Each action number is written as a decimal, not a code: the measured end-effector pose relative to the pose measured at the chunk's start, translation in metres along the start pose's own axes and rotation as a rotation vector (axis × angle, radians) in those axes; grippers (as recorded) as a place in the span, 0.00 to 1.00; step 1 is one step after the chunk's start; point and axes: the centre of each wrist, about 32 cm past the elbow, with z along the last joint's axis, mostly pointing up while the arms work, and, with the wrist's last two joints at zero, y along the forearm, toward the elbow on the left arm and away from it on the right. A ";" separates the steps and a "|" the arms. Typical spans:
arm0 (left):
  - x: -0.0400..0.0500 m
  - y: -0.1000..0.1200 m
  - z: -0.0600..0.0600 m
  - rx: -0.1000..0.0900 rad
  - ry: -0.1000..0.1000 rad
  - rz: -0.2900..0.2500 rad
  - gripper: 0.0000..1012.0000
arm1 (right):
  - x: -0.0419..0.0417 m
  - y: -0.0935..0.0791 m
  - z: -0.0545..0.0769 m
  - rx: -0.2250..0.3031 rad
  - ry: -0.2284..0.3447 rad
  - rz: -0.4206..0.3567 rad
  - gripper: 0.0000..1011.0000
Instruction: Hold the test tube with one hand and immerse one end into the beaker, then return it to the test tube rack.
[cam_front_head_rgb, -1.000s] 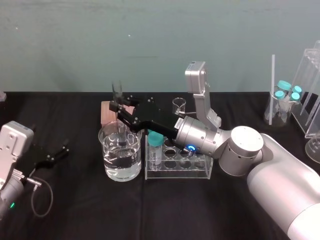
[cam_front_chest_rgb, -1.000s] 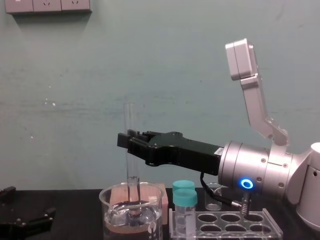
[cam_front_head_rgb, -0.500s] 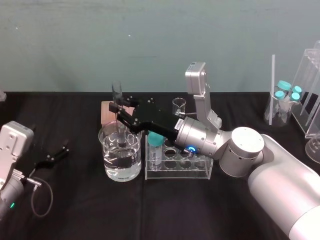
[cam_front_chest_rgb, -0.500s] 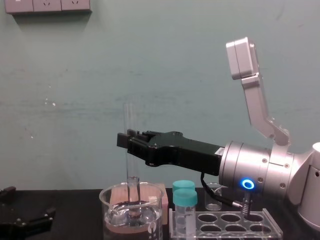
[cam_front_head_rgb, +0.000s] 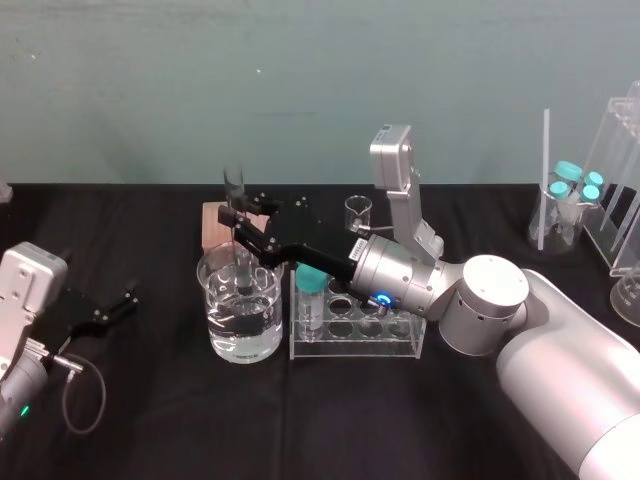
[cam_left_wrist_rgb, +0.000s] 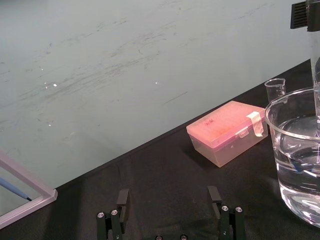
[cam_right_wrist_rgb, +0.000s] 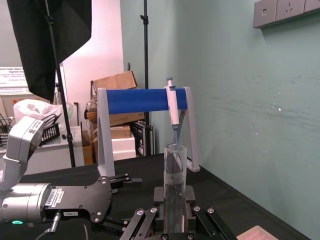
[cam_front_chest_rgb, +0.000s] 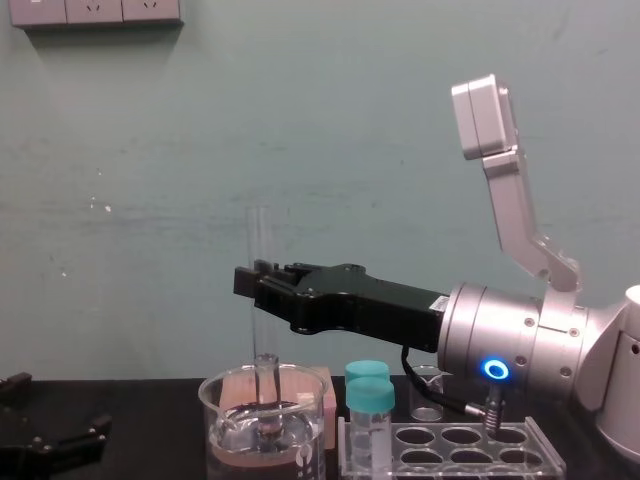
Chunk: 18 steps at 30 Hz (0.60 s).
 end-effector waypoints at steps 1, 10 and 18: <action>0.0000 0.000 0.000 0.000 0.000 0.000 0.99 | -0.0001 0.000 0.000 0.000 0.000 0.000 0.23; 0.0000 0.000 0.000 0.000 0.000 0.000 0.99 | -0.0005 0.001 0.000 -0.003 0.001 0.000 0.23; 0.0000 0.000 0.000 0.000 0.000 0.000 0.99 | 0.0002 0.001 0.000 -0.002 0.001 -0.002 0.23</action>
